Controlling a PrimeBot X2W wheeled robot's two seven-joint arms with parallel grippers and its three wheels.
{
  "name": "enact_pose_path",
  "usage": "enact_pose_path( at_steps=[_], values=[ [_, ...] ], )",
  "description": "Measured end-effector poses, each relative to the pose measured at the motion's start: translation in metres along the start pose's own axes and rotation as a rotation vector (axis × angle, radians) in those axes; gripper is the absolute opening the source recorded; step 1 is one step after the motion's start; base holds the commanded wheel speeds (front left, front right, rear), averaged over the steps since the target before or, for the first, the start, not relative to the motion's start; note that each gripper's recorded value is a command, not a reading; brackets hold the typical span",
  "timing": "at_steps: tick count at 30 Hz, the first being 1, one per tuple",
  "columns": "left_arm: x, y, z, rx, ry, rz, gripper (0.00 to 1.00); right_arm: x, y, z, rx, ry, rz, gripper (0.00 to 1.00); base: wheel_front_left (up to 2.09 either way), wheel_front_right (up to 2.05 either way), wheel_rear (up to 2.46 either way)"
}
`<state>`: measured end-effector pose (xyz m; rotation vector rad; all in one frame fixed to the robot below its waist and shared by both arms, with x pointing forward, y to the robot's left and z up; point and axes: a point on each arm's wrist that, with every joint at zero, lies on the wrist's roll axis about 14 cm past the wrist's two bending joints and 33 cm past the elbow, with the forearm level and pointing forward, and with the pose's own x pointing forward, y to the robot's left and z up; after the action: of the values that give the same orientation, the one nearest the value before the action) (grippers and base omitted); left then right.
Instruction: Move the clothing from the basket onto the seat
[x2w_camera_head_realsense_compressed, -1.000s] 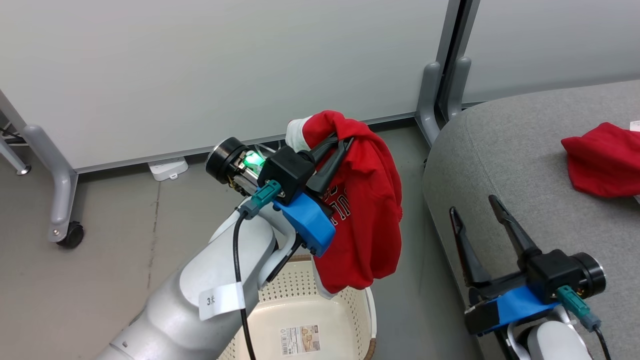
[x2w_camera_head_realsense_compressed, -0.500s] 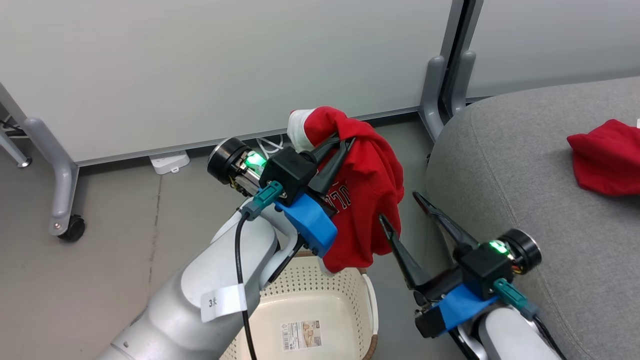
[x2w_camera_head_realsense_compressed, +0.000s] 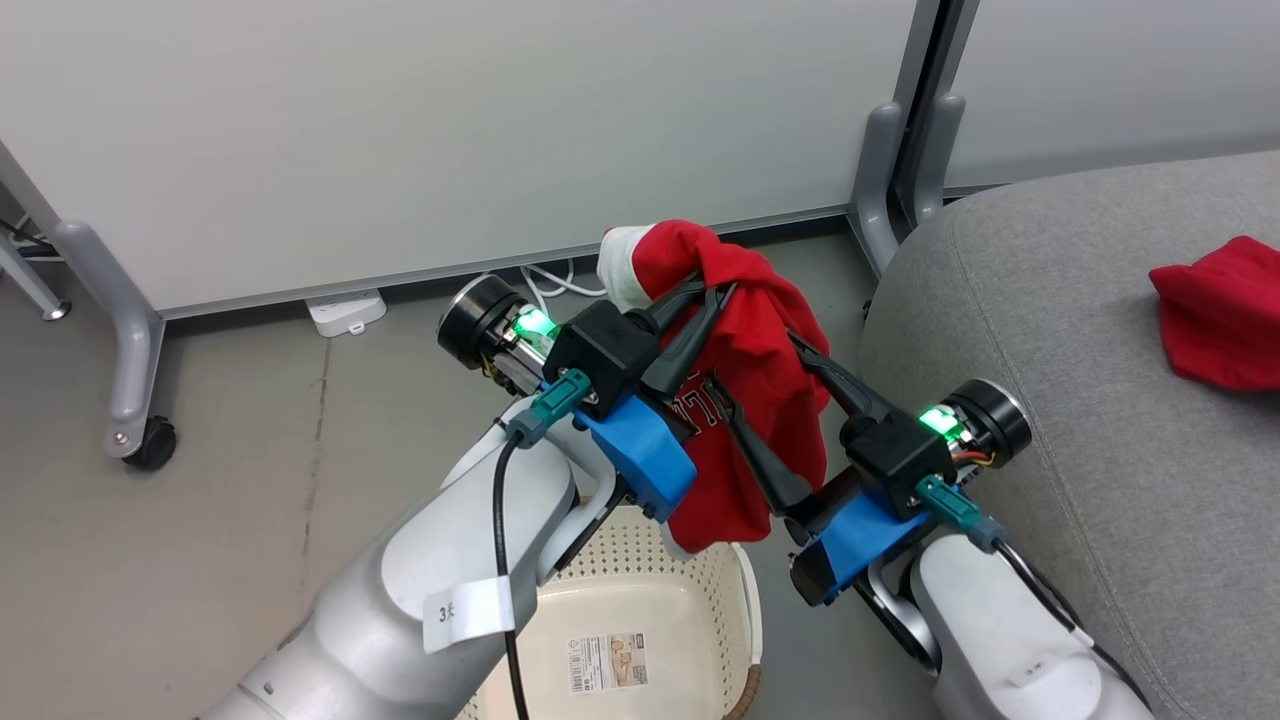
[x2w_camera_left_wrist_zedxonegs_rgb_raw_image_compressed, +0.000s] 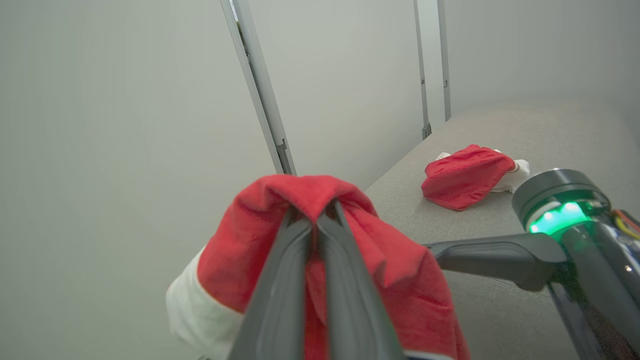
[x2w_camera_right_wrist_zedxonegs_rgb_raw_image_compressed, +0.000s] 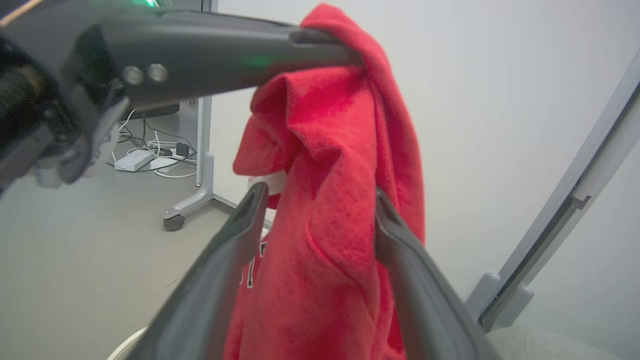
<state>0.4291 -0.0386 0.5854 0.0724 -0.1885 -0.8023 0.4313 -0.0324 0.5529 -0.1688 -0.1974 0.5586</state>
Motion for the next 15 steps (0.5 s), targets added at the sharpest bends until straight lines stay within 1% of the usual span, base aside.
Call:
enact_pose_path(
  at_steps=[4,5,6,7,15],
  values=[
    [0.001,0.0,0.001,0.002,-0.003,-0.004,0.0,0.007,-0.004,0.0,-0.005,0.007,-0.005,1.0,0.0,0.0,0.0],
    [0.002,-0.001,0.001,0.003,-0.003,-0.005,0.0,0.008,-0.005,-0.002,-0.005,0.012,-0.008,0.89,0.0,0.0,0.0],
    [0.002,-0.001,0.001,0.002,-0.003,-0.007,0.0,0.008,-0.006,-0.004,-0.006,0.019,-0.01,0.19,0.0,0.0,0.0],
    [0.002,-0.001,0.001,0.003,-0.003,-0.007,0.0,0.009,-0.006,-0.005,-0.006,0.023,-0.011,0.0,0.0,0.0,0.0],
    [0.002,-0.001,0.002,0.006,-0.005,-0.008,0.0,0.012,-0.006,-0.004,-0.006,0.025,-0.01,0.0,0.0,0.0,0.0]
  ],
)
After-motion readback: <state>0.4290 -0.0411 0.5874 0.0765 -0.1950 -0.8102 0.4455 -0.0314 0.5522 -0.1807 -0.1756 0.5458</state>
